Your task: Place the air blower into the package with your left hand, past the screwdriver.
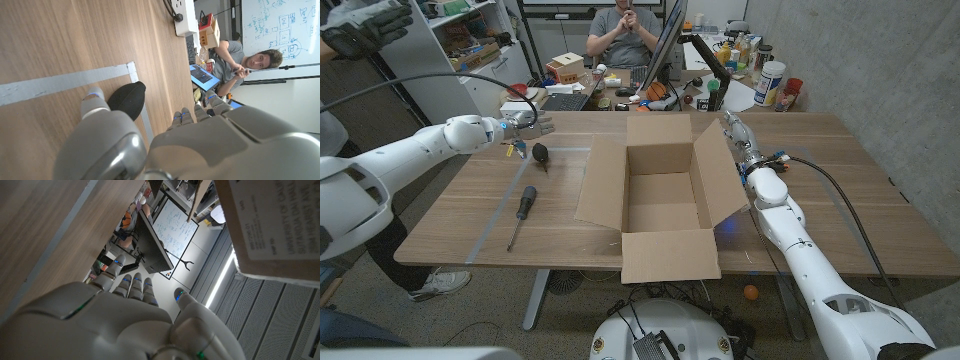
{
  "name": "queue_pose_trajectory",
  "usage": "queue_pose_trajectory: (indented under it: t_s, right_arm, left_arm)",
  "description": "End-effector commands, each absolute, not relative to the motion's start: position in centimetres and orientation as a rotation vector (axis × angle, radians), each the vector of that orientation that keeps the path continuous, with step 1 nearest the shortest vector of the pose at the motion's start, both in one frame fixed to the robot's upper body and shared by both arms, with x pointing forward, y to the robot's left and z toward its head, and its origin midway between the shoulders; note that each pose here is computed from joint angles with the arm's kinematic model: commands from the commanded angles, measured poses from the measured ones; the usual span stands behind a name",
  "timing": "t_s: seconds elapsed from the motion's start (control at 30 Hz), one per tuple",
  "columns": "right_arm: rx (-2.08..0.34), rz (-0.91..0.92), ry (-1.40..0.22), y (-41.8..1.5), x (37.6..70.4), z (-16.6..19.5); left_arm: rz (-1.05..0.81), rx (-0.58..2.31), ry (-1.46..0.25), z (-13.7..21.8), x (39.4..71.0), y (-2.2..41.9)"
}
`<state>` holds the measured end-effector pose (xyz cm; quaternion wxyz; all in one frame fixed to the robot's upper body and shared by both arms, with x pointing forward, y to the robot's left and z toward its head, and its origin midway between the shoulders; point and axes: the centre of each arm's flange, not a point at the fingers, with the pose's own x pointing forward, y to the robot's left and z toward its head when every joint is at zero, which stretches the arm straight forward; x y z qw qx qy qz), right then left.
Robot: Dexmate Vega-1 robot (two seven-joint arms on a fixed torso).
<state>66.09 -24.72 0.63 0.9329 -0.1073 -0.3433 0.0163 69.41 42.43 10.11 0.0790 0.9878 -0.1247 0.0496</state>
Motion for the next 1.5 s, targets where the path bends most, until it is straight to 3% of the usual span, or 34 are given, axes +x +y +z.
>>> queue_pose_trajectory:
  t_s: [0.03,1.0,1.5]
  right_arm:
    - [-0.214,0.034,-0.702,-25.1,66.3,0.6]
    - [-0.217,0.045,-0.705,-25.2,66.9,0.6]
    - [-0.223,0.046,-0.711,-25.1,66.9,0.7]
  left_arm:
    - [0.132,2.945,-0.373,8.8,69.8,42.5]
    - [0.132,2.920,-0.437,5.8,71.4,42.0]
    - [0.119,2.822,-0.464,6.1,71.2,41.8]
